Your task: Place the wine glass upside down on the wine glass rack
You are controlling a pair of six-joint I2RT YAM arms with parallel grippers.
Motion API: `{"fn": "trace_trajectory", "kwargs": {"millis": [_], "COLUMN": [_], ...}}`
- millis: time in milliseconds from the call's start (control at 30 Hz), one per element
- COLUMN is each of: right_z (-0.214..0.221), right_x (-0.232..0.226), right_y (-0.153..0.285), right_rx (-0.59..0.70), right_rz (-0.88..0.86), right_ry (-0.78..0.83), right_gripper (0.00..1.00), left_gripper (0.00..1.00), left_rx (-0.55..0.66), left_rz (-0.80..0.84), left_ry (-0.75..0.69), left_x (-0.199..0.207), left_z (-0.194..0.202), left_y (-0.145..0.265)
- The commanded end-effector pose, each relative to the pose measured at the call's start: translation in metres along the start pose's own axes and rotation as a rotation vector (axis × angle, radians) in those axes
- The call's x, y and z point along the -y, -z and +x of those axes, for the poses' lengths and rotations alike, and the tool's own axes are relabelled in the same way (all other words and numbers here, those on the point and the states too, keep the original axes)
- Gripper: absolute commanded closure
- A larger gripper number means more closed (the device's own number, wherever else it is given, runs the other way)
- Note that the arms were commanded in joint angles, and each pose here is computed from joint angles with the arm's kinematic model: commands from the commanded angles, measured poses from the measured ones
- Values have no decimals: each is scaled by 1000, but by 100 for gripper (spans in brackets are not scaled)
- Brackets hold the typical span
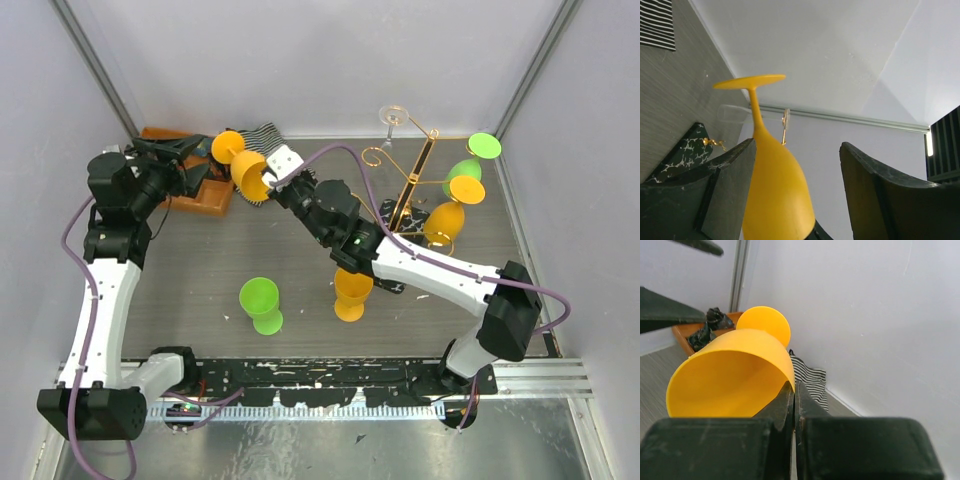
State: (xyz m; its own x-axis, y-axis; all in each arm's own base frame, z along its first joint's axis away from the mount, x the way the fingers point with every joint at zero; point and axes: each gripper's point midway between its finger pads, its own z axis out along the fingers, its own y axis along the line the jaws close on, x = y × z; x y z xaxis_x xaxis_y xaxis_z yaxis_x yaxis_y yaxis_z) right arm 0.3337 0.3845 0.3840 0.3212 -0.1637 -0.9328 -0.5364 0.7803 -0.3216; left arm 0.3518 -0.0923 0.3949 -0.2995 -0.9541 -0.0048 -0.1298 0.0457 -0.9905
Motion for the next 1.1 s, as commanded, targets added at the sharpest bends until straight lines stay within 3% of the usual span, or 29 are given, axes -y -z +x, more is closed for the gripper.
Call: {"fn": "trace_trajectory", "kwargs": {"millis": [0,233,567,1067], "right_z": [-53,-52,-55,-63], "right_x": [9,-5,-15,-17], "right_y": [3,-3,-1,-1], "right_rx": [192,198,219,248], "right_rz": [27,-8,-34,-42], "right_ry": [-36,-12,-29,-18], "right_gripper": [99,99,99,99], "left_gripper": [27,33,51,52], "left_rx": [4,-8,-41,-36], "left_rz": [18,2,-8,-61], "left_ry": [4,8,-13,-23], "left_x": [1,-5,-11,-29], "left_z": [3,7,18,22], "left_y": [3,-5,-19,-28]}}
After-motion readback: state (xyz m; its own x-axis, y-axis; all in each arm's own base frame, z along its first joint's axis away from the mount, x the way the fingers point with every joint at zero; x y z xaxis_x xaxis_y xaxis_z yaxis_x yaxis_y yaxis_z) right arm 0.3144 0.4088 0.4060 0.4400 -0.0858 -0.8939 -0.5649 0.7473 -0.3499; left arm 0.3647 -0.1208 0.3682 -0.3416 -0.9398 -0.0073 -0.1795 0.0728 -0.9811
